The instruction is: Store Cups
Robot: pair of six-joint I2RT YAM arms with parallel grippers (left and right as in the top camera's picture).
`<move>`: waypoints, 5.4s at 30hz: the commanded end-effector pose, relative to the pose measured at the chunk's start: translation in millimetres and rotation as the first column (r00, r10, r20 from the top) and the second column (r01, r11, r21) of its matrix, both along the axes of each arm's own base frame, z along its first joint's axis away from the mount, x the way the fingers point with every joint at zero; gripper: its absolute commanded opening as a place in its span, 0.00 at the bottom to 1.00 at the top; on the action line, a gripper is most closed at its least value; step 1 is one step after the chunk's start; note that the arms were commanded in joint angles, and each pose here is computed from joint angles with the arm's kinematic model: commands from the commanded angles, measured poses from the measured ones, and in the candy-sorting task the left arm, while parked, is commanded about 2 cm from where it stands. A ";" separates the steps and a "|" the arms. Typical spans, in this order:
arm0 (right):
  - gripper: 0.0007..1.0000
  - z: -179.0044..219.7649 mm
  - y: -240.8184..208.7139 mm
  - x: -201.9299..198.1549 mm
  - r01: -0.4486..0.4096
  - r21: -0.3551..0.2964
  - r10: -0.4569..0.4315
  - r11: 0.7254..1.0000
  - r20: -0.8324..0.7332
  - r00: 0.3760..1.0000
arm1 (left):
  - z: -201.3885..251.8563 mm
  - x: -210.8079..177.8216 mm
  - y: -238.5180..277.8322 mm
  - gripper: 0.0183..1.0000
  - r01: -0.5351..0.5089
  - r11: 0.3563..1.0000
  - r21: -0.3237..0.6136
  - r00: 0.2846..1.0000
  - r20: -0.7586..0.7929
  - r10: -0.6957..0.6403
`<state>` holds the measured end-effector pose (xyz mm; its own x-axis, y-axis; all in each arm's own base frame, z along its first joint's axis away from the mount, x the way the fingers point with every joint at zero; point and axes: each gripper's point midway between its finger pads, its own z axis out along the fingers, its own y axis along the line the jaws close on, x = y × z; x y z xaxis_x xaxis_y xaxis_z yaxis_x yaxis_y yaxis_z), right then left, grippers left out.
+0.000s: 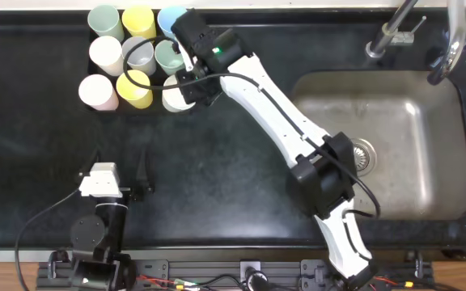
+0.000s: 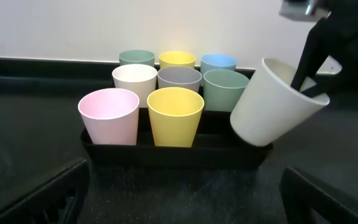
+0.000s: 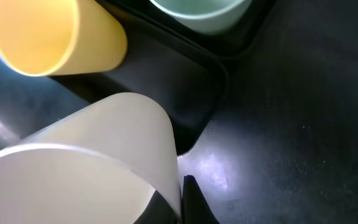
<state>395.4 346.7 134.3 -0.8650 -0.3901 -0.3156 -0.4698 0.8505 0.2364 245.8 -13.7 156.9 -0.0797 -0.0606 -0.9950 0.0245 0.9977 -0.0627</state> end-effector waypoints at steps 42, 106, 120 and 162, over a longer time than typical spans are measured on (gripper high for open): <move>0.14 -20.8 12.0 21.2 0.027 -0.007 -0.026 1.000 0.052 0.998 | 0.9 -0.3 1.3 1.00 -0.002 1.000 0.016 1.000 0.007 0.002; 1.00 99.1 -291.7 -170.1 0.206 0.410 -0.458 0.889 0.763 0.456 | 0.9 -0.3 1.3 1.00 -0.002 1.000 0.016 1.000 0.007 0.002; 1.00 78.4 -273.2 -166.6 0.071 0.464 -0.458 0.883 0.817 0.352 | 0.9 -0.3 1.3 1.00 -0.002 1.000 0.016 1.000 0.007 0.002; 1.00 42.0 -294.3 -153.9 0.151 0.381 -0.409 0.912 0.872 0.269 | 0.9 -0.3 1.3 1.00 -0.002 1.000 0.016 1.000 0.007 0.002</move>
